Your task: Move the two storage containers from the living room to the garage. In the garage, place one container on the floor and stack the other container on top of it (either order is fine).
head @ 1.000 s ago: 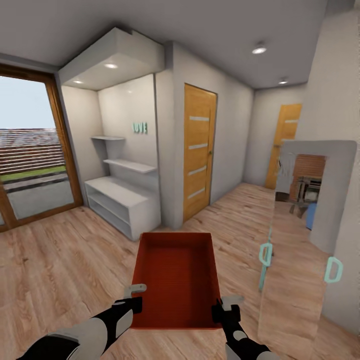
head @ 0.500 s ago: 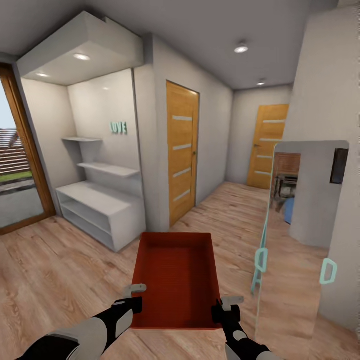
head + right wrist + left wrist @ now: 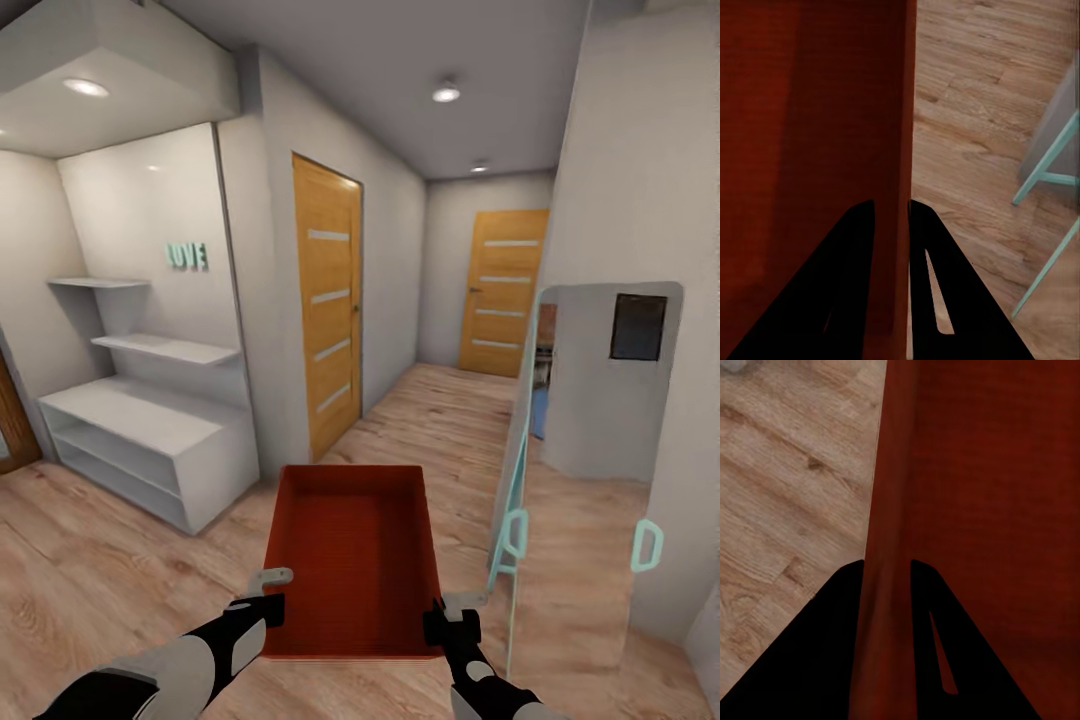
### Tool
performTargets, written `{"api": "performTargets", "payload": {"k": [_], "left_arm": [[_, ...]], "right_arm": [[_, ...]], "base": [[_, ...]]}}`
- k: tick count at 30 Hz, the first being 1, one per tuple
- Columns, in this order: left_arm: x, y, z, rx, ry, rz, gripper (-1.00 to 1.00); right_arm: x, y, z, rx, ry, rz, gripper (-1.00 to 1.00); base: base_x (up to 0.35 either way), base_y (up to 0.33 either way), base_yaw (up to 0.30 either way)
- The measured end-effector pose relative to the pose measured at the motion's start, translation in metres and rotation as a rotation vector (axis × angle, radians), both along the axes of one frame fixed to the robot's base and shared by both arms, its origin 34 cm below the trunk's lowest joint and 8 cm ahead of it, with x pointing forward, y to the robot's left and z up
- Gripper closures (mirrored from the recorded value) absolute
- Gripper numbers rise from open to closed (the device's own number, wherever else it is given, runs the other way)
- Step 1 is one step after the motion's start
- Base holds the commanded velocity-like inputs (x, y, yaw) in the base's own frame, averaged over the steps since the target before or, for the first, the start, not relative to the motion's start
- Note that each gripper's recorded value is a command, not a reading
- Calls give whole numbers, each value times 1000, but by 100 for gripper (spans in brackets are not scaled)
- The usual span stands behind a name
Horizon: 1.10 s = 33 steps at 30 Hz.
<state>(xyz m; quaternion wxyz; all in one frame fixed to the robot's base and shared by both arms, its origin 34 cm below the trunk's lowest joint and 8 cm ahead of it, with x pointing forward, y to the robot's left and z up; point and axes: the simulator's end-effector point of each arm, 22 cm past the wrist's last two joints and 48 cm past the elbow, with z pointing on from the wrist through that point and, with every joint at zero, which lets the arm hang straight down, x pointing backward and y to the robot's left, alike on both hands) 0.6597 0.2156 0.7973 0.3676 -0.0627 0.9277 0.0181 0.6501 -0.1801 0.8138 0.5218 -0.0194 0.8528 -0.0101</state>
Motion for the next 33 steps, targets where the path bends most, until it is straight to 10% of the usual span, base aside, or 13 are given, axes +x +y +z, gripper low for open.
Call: {"api": "performTargets", "payload": {"k": [33], "left_arm": [[1,1,2,1,-3,0,100]], "right_arm": [[1,1,2,0,-3,1,100]], "base": [[313,193,-64]]}}
